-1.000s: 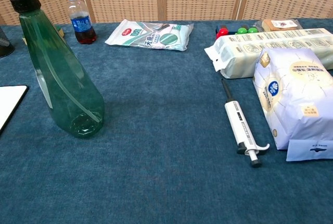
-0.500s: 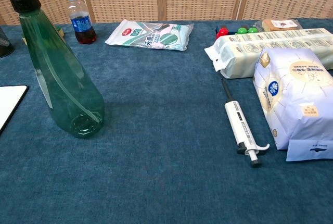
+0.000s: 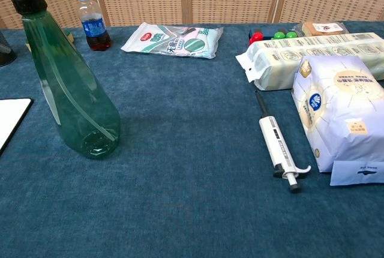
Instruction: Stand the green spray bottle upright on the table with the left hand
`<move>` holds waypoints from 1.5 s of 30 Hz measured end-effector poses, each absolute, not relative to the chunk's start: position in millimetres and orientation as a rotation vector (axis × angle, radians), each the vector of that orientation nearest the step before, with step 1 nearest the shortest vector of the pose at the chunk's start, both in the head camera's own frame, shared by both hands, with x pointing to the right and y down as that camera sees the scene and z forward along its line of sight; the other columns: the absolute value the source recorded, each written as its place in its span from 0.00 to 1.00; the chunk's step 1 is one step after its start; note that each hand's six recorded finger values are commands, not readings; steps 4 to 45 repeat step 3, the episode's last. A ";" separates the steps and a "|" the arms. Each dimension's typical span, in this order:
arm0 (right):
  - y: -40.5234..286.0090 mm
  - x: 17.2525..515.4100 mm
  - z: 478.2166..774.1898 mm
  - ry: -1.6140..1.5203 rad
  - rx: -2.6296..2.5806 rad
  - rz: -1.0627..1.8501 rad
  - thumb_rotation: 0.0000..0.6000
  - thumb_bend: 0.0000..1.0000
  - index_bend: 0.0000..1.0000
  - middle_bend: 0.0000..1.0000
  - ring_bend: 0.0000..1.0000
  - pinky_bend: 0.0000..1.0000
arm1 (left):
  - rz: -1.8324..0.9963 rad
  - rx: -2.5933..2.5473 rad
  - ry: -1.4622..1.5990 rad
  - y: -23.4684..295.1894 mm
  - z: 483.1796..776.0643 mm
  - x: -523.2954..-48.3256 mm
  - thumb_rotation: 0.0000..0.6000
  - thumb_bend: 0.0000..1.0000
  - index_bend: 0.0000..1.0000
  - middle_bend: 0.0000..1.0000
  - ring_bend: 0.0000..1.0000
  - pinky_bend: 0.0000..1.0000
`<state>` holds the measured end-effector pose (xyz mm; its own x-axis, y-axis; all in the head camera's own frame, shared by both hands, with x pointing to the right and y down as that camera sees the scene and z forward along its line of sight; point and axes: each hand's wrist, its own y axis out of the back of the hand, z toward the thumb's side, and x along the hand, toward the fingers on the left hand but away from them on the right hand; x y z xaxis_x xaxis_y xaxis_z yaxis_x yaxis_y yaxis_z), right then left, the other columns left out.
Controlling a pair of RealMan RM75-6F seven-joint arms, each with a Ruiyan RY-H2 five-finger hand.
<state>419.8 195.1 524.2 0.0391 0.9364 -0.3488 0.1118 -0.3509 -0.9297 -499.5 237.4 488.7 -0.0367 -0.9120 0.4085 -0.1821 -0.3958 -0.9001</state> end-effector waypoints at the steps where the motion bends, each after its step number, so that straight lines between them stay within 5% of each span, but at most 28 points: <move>1: 195.7 420.3 523.6 -1.092 -1.569 1.398 1.00 0.35 0.19 0.30 0.09 0.18 | -1.484 -1.617 1.169 237.0 490.1 -498.5 0.79 0.27 0.27 0.27 0.21 0.40; 45: 196.5 420.6 523.7 -1.091 -1.571 1.401 1.00 0.35 0.19 0.30 0.09 0.18 | -1.483 -1.622 1.167 236.4 491.9 -497.3 0.79 0.27 0.27 0.28 0.21 0.40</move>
